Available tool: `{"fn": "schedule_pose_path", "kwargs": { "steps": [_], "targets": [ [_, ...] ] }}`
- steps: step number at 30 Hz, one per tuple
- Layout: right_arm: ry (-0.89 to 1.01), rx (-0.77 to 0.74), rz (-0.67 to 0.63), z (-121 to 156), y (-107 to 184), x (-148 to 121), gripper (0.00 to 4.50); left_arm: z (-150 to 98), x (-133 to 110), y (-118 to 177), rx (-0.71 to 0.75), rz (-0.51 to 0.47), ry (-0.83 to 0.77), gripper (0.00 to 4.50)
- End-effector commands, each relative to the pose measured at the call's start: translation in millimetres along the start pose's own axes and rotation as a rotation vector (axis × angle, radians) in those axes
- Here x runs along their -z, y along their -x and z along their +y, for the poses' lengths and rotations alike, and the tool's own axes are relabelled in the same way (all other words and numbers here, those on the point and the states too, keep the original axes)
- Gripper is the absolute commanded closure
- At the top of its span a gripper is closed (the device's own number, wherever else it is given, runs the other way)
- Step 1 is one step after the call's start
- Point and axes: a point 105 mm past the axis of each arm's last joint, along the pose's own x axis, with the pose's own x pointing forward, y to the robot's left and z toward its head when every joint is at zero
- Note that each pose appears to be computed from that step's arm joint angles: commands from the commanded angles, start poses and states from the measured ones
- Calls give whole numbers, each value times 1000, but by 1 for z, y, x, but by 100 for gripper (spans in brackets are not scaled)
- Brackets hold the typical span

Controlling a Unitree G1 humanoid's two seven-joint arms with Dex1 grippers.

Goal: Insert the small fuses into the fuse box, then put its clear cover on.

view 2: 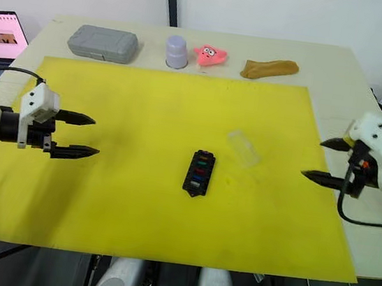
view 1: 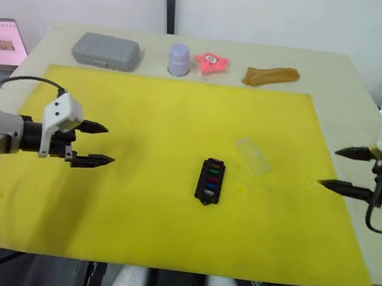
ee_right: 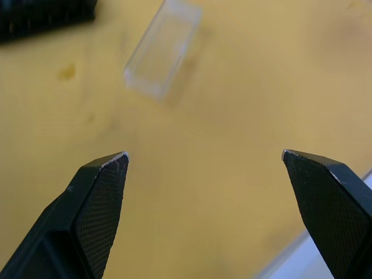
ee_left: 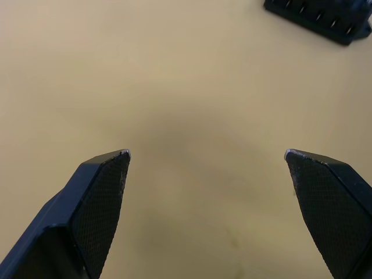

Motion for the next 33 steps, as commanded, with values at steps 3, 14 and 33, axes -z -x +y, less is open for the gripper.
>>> {"fn": "schedule_pose_path", "kwargs": {
  "steps": [3, 14, 33],
  "targets": [
    [-133, -26, -28, 20, -43, -28, 3, -22, -29, -32, 77, -111, -71, 0],
    [-274, 57, 65, 29, -104, -39, 3, -38, -41, -65, 133, -154, -134, 0],
    [-373, 102, 153, 31, -147, -15, 28, -58, -37, -70, 164, -137, -131, 0]
  ]
}}
